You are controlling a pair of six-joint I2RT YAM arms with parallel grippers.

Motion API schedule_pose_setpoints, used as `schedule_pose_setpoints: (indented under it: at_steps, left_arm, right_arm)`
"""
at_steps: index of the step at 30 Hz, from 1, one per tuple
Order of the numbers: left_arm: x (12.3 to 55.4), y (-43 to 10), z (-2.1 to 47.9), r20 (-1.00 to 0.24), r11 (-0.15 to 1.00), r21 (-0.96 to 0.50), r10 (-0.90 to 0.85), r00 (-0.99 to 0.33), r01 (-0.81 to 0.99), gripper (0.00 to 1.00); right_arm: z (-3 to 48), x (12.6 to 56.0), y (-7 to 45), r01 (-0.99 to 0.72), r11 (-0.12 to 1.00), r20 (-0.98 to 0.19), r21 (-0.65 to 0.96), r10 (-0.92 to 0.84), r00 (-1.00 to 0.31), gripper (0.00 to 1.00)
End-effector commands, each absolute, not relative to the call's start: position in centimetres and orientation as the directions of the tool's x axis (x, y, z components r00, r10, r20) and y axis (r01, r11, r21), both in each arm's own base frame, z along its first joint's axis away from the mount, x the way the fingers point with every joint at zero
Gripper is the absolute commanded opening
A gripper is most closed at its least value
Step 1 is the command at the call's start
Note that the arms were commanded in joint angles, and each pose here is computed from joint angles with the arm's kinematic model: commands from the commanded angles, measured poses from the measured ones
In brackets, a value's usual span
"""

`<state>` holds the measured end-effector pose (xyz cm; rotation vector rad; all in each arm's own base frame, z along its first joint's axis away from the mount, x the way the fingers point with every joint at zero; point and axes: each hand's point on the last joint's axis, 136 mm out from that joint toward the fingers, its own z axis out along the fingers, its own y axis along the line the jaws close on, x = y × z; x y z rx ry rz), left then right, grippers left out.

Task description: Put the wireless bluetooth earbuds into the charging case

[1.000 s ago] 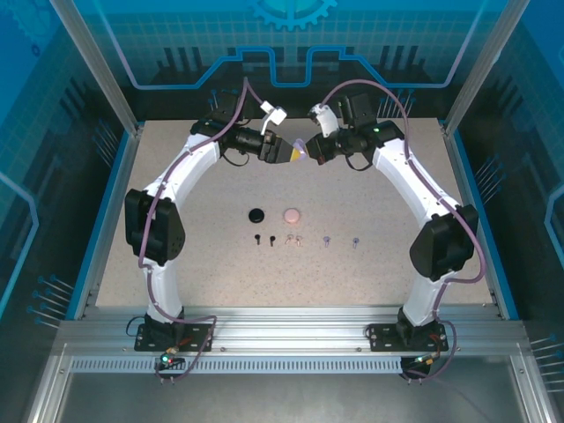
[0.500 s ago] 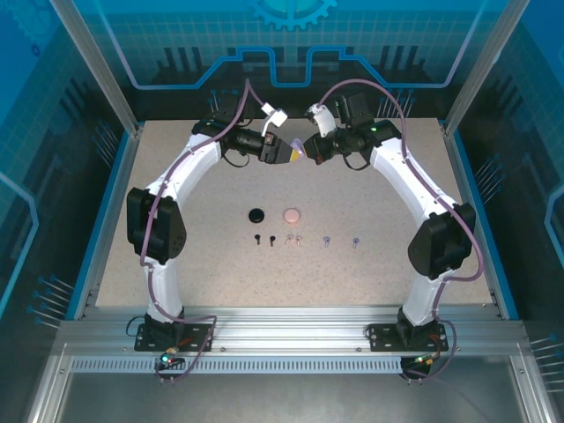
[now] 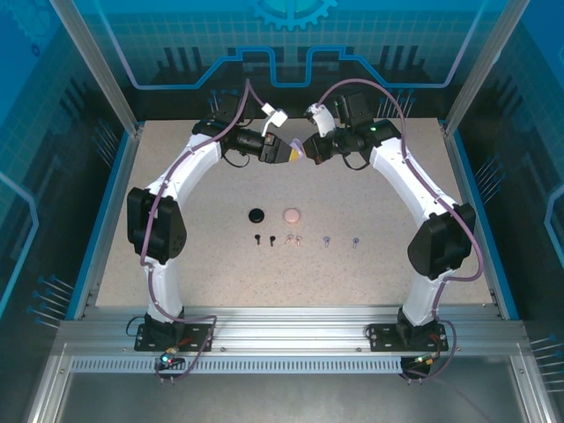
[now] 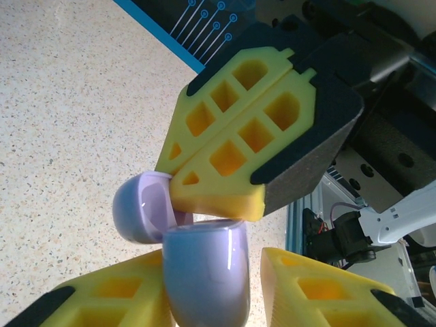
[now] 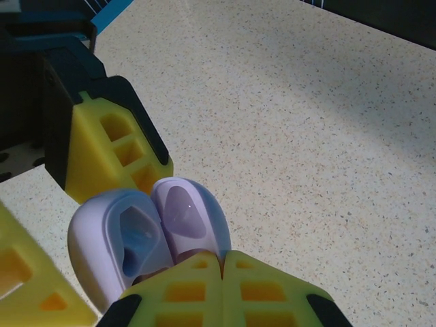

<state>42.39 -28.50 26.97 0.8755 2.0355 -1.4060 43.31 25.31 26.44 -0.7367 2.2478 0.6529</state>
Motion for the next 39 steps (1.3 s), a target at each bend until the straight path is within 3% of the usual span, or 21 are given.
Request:
schedule_pose_setpoints:
  at_steps: [1, 10, 13, 16, 25, 30, 39]
  left_arm:
    - [42.2, -29.1, 27.7, -0.731, 0.21, -0.611, 0.222, -0.646, 0.763, 0.33]
    - [42.0, -29.1, 27.8, -0.731, 0.208, -0.612, 0.219, -0.646, 0.763, 0.09]
    - [41.7, -29.0, 27.9, -0.736, 0.212, -0.606, 0.216, -0.642, 0.767, 0.01]
    - [41.4, -28.7, 28.2, -0.743, 0.219, -0.598, 0.207, -0.636, 0.771, 0.0]
    - [40.9, -28.2, 28.3, -0.756, 0.252, -0.587, 0.171, -0.632, 0.77, 0.0]
    - [40.2, -27.6, 28.6, -0.784, 0.285, -0.559, 0.126, -0.608, 0.779, 0.0]
    - [39.4, -25.7, 31.1, -0.888, 0.381, -0.45, -0.093, -0.451, 0.807, 0.0]
  right_arm:
    - [26.9, 43.0, 26.3, -0.681, 0.69, -0.728, 0.246, -0.332, -0.6, 0.0]
    - [27.6, 43.2, 26.1, -0.674, 0.7, -0.733, 0.237, -0.326, -0.597, 0.0]
    - [28.1, 43.6, 25.3, -0.65, 0.726, -0.734, 0.224, -0.313, -0.603, 0.11]
    - [29.3, 44.1, 24.2, -0.622, 0.75, -0.744, 0.225, -0.279, -0.607, 0.27]
    - [33.5, 41.7, 22.6, -0.597, 0.746, -0.784, 0.297, -0.167, -0.598, 0.54]
    - [32.4, 39.7, 20.4, -0.462, 0.816, -0.743, 0.348, -0.061, -0.666, 0.61]
    - [24.8, 34.5, 17.7, -0.2, 0.912, -0.603, 0.357, 0.061, -0.795, 0.64]
